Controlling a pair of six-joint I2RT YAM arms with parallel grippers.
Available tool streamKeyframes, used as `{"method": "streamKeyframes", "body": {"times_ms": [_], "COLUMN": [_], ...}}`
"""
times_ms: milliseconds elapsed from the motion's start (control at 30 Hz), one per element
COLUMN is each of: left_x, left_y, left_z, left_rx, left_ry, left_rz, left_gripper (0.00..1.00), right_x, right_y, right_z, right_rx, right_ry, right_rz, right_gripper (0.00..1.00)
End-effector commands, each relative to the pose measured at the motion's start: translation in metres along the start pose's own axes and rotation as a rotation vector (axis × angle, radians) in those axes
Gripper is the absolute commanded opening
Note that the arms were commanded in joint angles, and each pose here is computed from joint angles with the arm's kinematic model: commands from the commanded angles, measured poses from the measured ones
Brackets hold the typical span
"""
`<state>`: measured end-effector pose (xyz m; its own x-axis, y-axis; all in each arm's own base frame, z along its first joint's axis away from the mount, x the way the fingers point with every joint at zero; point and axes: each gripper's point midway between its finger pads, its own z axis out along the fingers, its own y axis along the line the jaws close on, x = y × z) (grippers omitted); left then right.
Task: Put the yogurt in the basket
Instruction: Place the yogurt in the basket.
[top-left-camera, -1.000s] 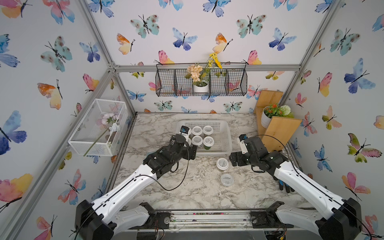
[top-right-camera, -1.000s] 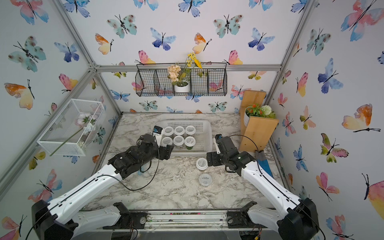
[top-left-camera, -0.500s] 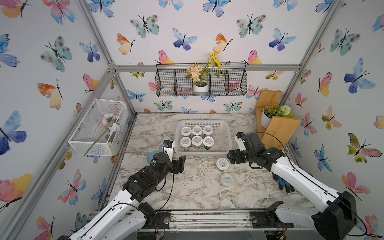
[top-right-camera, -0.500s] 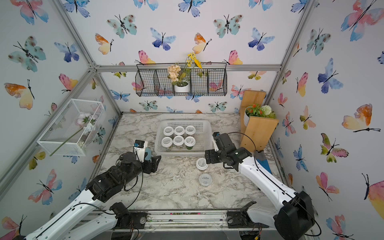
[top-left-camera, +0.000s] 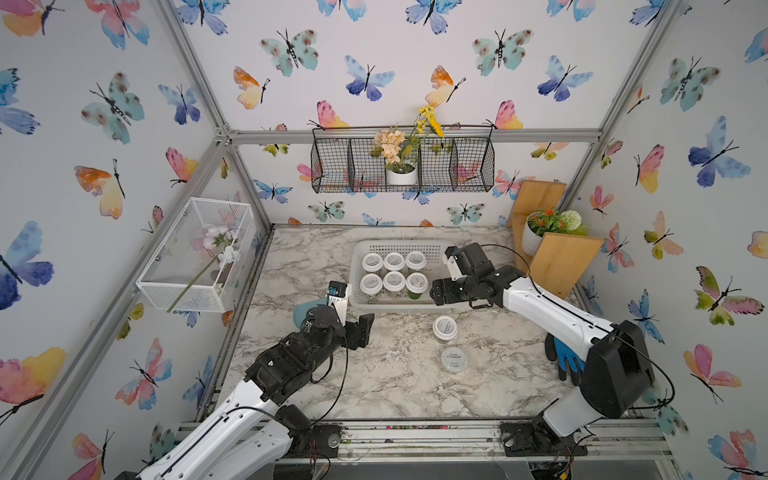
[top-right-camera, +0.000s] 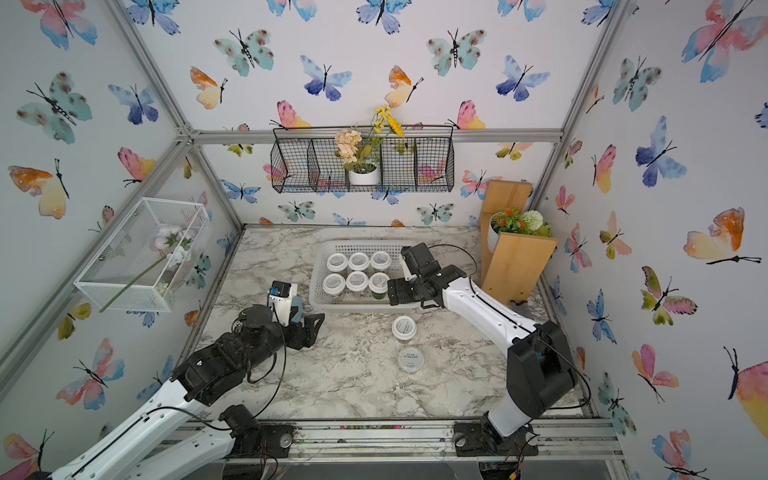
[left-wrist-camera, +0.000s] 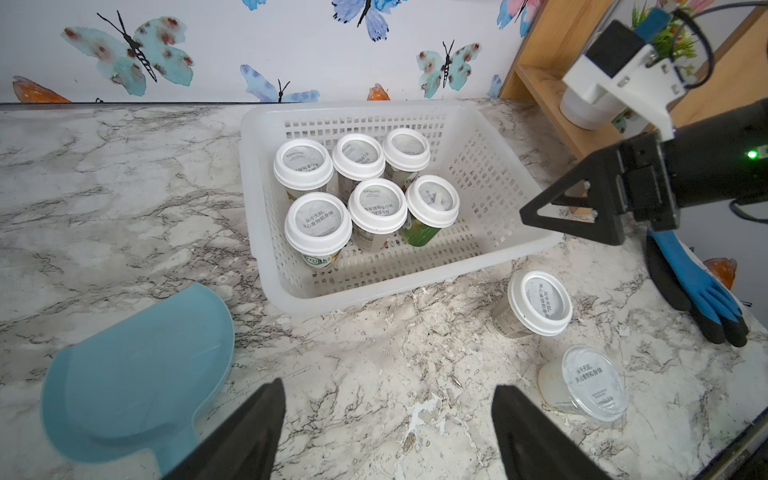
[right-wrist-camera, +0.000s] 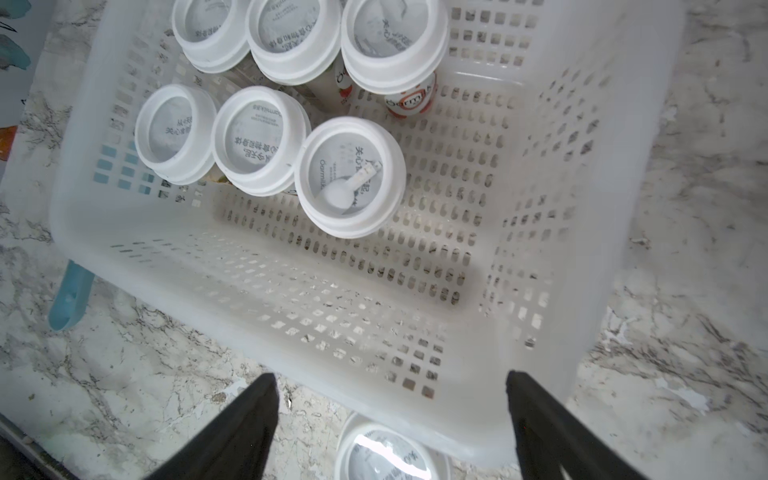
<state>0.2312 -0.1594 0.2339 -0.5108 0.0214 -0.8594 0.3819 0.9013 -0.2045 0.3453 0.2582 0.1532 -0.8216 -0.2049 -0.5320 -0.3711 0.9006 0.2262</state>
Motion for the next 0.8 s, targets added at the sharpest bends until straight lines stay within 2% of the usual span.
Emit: {"method": "streamKeyframes", "body": {"times_ms": [0, 200, 433, 767], "left_x": [-0.003, -0.003, -0.002, -0.002], "left_y": [-0.008, -0.007, -0.008, -0.008], "left_z": [-0.004, -0.005, -0.004, -0.004], "left_rx": [0.05, 0.048, 0.051, 0.051], "left_ry": [-0.012, -0.014, -0.006, -0.008], "left_rz": [-0.006, -0.004, -0.001, 0.0], "left_gripper": [0.84, 0.84, 0.83, 0.83], "right_x": [-0.023, -0.038, -0.045, -0.04], "right_y": [0.017, 0.015, 0.021, 0.01], "right_z": [0.011, 0.041, 0.071, 0.09], "right_rx": [-0.021, 0.047, 0.036, 0.132], "right_ry": [-0.021, 0.006, 0.027, 0.058], "right_rz": [-0.021, -0.031, -0.026, -0.036], "right_gripper": [0.89, 0.91, 0.91, 0.91]}}
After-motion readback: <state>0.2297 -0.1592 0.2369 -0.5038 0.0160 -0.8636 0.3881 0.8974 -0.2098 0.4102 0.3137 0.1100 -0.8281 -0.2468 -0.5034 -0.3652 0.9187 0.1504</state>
